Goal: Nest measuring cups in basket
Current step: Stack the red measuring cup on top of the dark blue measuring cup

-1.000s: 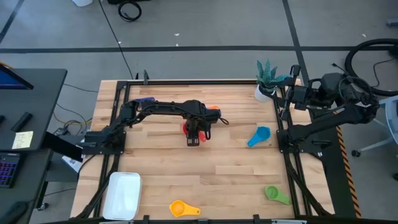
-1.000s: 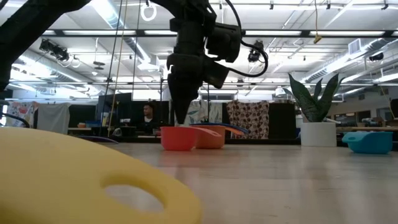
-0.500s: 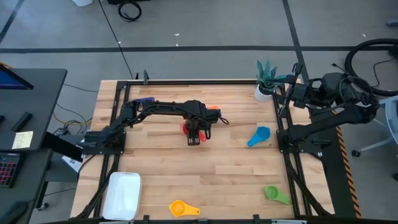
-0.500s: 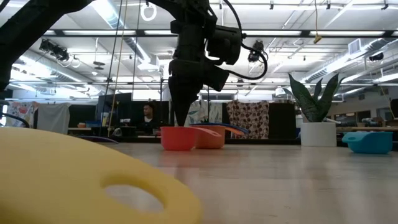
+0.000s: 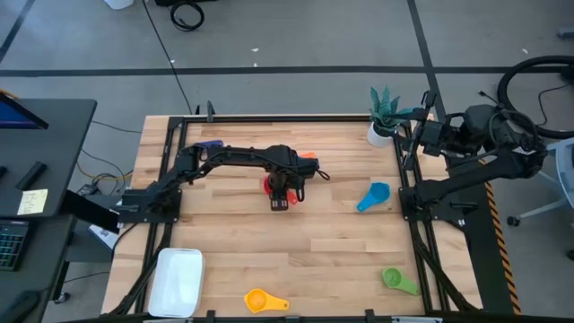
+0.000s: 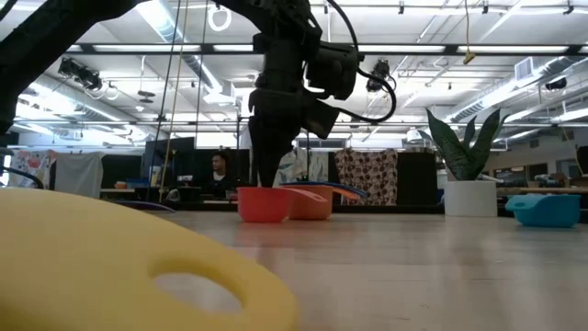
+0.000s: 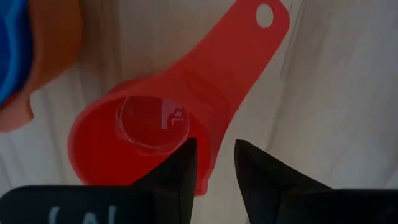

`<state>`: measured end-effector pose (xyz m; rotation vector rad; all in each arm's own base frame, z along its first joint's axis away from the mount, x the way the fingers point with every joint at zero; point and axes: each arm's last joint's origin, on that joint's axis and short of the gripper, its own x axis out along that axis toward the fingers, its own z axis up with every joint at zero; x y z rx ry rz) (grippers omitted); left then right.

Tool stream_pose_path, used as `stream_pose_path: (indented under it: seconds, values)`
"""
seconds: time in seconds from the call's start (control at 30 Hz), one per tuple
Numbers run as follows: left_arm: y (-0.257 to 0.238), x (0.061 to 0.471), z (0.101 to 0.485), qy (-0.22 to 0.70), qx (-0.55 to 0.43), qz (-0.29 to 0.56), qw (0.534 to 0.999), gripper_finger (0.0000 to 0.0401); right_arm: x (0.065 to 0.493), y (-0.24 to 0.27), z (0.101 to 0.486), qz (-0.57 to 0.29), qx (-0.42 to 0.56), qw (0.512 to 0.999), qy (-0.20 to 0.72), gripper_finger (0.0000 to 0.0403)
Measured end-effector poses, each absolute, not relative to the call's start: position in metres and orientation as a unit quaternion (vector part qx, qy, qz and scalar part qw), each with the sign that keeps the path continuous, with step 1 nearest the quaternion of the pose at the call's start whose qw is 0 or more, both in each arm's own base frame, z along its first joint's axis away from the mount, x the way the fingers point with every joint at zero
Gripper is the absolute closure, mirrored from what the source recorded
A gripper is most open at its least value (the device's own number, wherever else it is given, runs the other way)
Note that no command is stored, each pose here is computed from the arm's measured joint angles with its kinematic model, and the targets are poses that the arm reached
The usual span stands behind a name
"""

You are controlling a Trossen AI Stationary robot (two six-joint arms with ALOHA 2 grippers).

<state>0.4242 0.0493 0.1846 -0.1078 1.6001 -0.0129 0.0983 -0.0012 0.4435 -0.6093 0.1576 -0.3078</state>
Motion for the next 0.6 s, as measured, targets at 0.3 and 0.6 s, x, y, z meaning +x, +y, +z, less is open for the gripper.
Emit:
stream_pose_path:
  seconds: [0.3, 0.6]
  values:
    - [0.05, 0.428, 0.174, 0.721, -0.039, 0.002, 0.691, 0.029, 0.098, -0.001, 0.444, -0.151, -0.298, 0.939, 0.077, 0.0247]
    - [0.051, 0.428, 0.165, 0.731, -0.035, 0.01, 0.681, 0.029, 0.098, -0.001, 0.444, -0.151, -0.298, 0.939, 0.077, 0.0247]
